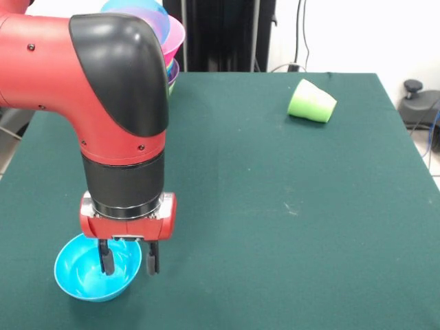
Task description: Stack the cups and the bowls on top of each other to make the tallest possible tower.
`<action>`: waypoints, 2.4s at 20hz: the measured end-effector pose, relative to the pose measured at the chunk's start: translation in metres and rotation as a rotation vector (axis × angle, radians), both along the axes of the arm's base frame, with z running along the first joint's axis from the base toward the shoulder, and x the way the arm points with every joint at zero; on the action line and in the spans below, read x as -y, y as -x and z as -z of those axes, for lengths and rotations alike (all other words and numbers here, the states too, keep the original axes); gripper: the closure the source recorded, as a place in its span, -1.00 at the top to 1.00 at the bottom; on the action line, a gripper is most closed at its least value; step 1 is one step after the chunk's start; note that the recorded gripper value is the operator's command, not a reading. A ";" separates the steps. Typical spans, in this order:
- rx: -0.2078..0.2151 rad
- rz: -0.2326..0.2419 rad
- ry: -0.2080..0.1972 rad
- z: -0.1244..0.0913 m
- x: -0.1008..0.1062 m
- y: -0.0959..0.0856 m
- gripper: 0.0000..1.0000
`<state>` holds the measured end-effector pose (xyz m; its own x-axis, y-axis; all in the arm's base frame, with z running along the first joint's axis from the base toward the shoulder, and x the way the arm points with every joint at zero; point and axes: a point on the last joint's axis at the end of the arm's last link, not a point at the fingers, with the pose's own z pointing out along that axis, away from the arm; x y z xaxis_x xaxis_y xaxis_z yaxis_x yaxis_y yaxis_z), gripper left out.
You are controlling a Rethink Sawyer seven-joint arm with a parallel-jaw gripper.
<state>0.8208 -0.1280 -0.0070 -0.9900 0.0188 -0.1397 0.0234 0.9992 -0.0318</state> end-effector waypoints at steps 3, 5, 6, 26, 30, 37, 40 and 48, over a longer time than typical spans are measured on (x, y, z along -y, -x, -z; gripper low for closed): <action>-0.007 0.003 0.011 0.002 0.006 0.003 -1.00; -0.007 0.003 0.012 0.002 0.006 0.003 -1.00; -0.008 0.004 0.013 0.002 0.007 0.004 -1.00; -0.002 -0.091 0.035 -0.035 -0.092 -0.009 1.00; 0.007 -0.089 0.022 -0.045 -0.107 -0.013 1.00; 0.010 -0.080 0.026 -0.054 -0.106 -0.014 1.00; 0.009 -0.072 0.035 -0.056 -0.100 -0.014 1.00; 0.005 -0.052 0.048 -0.061 -0.087 -0.012 1.00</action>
<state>0.8329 -0.0415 0.0541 -0.9888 -0.0393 -0.1437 -0.0280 0.9964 -0.0794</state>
